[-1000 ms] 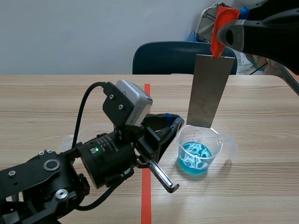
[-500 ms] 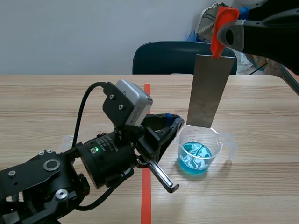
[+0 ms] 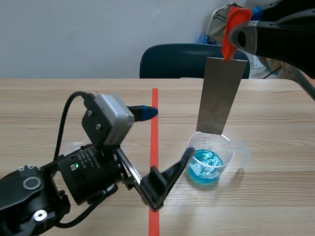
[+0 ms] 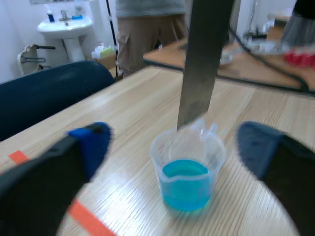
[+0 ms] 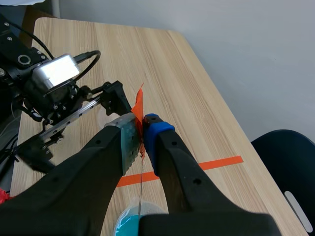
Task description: Do the redox reaction experiment
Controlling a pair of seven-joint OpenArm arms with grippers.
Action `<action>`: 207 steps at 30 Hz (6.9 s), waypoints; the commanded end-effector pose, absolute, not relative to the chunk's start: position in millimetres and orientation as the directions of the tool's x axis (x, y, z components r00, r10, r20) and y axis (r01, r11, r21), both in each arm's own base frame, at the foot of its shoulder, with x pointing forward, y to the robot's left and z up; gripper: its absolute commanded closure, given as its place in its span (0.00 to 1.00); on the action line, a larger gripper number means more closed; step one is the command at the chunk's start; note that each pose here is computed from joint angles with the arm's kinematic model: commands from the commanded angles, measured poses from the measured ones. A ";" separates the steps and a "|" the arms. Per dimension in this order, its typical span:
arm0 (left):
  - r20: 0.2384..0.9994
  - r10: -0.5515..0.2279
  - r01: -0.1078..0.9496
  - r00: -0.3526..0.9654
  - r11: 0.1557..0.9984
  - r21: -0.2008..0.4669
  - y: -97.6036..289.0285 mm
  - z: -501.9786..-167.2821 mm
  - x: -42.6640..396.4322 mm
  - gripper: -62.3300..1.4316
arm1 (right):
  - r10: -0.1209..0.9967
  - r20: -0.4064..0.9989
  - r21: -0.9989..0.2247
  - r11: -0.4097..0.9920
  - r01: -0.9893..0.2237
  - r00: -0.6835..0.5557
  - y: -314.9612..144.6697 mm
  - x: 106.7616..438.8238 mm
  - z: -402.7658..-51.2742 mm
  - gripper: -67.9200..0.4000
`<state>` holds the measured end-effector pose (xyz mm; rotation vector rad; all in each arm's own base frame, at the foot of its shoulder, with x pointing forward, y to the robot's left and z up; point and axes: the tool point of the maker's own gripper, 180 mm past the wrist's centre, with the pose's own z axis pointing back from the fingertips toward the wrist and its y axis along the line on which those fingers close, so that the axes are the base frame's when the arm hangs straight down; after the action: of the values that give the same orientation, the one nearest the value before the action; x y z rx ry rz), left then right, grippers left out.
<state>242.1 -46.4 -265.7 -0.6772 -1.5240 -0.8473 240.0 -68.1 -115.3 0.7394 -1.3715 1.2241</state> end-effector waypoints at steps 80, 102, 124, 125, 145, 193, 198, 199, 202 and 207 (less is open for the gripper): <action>0.979 -0.100 0.783 -0.178 0.589 0.203 119.1 -244.9 167.7 0.00 | 0.177 0.955 -0.278 0.271 -0.922 -0.236 -68.6 241.2 -101.5 0.99; 0.966 -0.182 0.735 -0.184 0.627 0.258 166.7 -264.4 171.1 0.00 | 0.166 0.957 -0.278 0.271 -0.922 -0.240 -68.3 240.7 -99.6 0.99; 0.965 -0.184 0.728 -0.184 0.634 0.260 174.7 -265.6 167.2 0.00 | 0.156 0.957 -0.278 0.271 -0.922 -0.243 -67.9 240.2 -97.7 0.98; 0.965 -0.184 0.728 -0.184 0.634 0.260 174.7 -265.6 167.2 0.00 | 0.156 0.957 -0.278 0.271 -0.922 -0.243 -67.9 240.2 -97.7 0.98; 0.965 -0.184 0.728 -0.184 0.634 0.260 174.7 -265.6 167.2 0.00 | 0.156 0.957 -0.278 0.271 -0.922 -0.243 -67.9 240.2 -97.7 0.99; 0.965 -0.184 0.728 -0.184 0.634 0.260 174.6 -265.7 167.2 0.00 | 0.143 0.938 -0.337 0.175 -0.925 -0.314 -27.5 247.6 -91.4 0.98; 0.966 -0.183 0.727 -0.184 0.635 0.259 174.4 -265.7 167.1 0.00 | 0.113 0.943 -0.329 0.151 -0.932 -0.314 -12.6 253.9 -91.8 0.98; 0.966 -0.183 0.727 -0.184 0.635 0.259 174.4 -265.7 167.1 0.00 | 0.110 0.942 -0.329 0.146 -0.933 -0.316 -9.3 255.8 -91.8 0.98; 0.966 -0.183 0.727 -0.184 0.635 0.259 174.4 -265.7 167.1 0.00 | 0.110 0.942 -0.329 0.129 -0.935 -0.316 1.8 261.5 -93.7 0.98; 0.966 -0.183 0.727 -0.184 0.636 0.259 174.5 -265.7 167.2 0.00 | 0.099 0.945 -0.321 0.096 -0.942 -0.312 22.8 269.5 -96.1 0.98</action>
<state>165.0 178.4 -274.3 -0.4539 -1.5164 -0.8798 268.5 21.7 -108.5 0.8798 -1.3939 1.3882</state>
